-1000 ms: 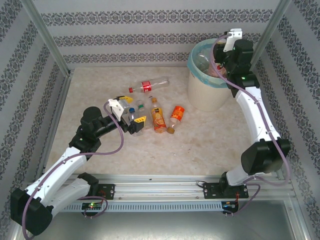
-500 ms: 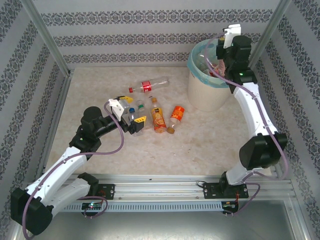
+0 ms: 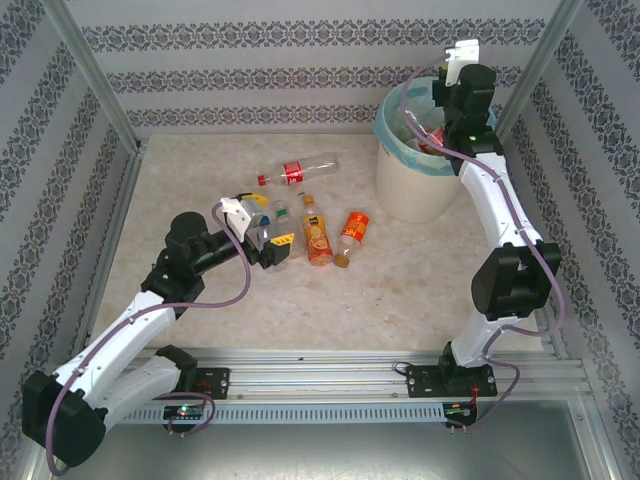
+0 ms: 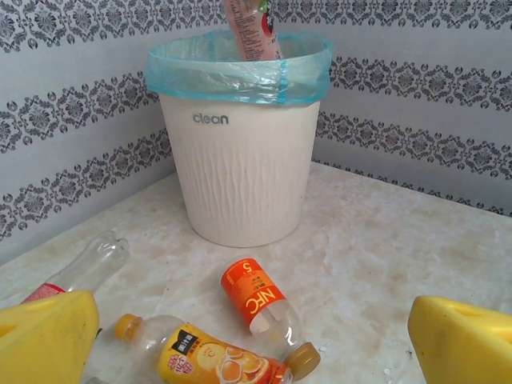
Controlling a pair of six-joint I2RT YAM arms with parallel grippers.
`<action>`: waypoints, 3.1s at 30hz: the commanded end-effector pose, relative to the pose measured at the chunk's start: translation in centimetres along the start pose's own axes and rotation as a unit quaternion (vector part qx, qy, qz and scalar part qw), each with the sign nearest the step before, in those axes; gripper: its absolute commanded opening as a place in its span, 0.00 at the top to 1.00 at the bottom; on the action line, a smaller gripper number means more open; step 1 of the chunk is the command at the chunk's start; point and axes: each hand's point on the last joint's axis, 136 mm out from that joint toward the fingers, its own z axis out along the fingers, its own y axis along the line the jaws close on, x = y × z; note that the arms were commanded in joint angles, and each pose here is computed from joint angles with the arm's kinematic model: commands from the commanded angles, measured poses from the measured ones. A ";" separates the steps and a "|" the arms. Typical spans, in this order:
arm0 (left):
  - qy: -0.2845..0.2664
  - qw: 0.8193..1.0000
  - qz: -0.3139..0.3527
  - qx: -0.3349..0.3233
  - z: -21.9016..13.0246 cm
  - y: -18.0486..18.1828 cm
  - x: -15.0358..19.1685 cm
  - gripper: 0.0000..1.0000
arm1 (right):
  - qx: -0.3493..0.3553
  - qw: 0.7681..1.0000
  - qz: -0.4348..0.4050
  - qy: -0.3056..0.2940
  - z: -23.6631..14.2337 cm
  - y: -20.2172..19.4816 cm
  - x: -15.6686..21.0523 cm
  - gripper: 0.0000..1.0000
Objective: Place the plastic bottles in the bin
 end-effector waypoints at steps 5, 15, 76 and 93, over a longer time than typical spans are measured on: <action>-0.004 1.000 0.013 0.010 0.1 -0.5 -1.0 0.00 | -0.022 0.999 0.025 -0.025 2.2 0.3 0.6 1.00; 0.005 1.000 0.014 0.010 0.3 -0.5 -0.5 0.00 | -0.034 0.997 0.055 -0.038 2.7 0.2 2.4 1.00; 0.016 0.999 0.031 0.031 0.5 -2.3 -0.3 0.00 | -0.208 0.955 0.122 0.170 1.8 7.5 8.2 0.59; 0.073 0.996 -0.020 -0.052 1.2 1.0 0.2 0.00 | -0.207 0.954 0.150 0.156 -2.1 5.8 2.5 0.52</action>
